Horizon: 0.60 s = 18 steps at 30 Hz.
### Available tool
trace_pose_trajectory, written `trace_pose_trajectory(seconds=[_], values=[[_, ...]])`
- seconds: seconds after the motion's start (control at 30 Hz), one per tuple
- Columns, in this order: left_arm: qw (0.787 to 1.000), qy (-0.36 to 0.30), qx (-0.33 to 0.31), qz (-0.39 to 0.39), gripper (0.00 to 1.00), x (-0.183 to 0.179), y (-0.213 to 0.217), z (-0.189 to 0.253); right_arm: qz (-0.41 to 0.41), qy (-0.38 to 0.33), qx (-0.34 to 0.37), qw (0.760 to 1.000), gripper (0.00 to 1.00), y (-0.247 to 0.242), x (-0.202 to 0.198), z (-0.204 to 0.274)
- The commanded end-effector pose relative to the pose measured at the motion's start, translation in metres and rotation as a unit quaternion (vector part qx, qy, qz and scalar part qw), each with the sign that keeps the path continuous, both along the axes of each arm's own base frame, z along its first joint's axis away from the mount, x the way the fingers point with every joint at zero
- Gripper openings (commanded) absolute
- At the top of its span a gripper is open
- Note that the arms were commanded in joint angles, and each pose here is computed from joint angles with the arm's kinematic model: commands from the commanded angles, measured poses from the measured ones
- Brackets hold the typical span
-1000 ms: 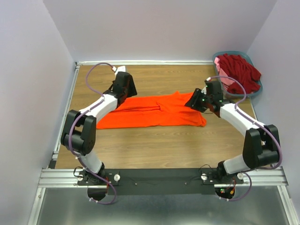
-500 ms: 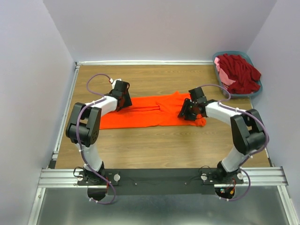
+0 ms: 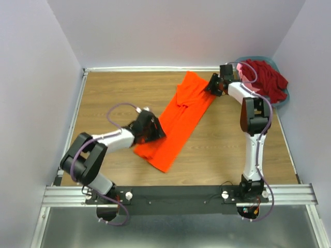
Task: Fold and stack the t-shirts
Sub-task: Fold the tshirt
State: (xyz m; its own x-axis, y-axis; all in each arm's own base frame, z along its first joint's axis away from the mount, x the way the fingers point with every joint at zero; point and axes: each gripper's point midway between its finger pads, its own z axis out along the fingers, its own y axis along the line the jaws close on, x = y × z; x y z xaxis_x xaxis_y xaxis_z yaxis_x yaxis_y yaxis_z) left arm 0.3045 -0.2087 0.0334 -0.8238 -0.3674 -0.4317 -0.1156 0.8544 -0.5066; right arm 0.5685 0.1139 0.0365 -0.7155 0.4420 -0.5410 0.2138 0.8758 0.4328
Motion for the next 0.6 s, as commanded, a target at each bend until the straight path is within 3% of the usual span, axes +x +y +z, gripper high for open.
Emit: trace_pose_trajectory(seconds=[0.0,0.1,0.23,0.37,0.43,0.47,0.57], values=[[0.989,0.129,-0.038,-0.054,0.66,-0.099,-0.038,-0.025,0.051,0.012,-0.014,0.999,0.56,0.004,0.026,-0.02],[0.99,0.12,-0.041,-0.062,0.69,-0.121,-0.042,-0.013,0.061,-0.012,-0.001,0.998,0.57,0.01,0.036,0.004],[0.999,0.027,-0.002,-0.033,0.71,-0.095,-0.023,0.033,0.085,-0.036,0.009,0.996,0.57,0.026,0.014,0.054],[0.994,-0.053,0.055,-0.082,0.68,-0.074,-0.017,0.07,0.126,0.0,0.019,0.992,0.57,0.051,-0.066,0.065],[0.99,-0.058,0.058,-0.118,0.62,-0.074,-0.027,0.076,0.138,-0.013,0.027,0.99,0.55,0.061,-0.097,0.092],[0.987,-0.05,0.066,-0.137,0.56,-0.077,-0.03,0.069,0.151,0.024,0.024,0.988,0.54,0.07,-0.129,0.067],[0.978,-0.045,0.092,-0.18,0.52,-0.083,-0.038,0.054,0.161,0.052,0.038,0.985,0.5,0.089,-0.18,0.058]])
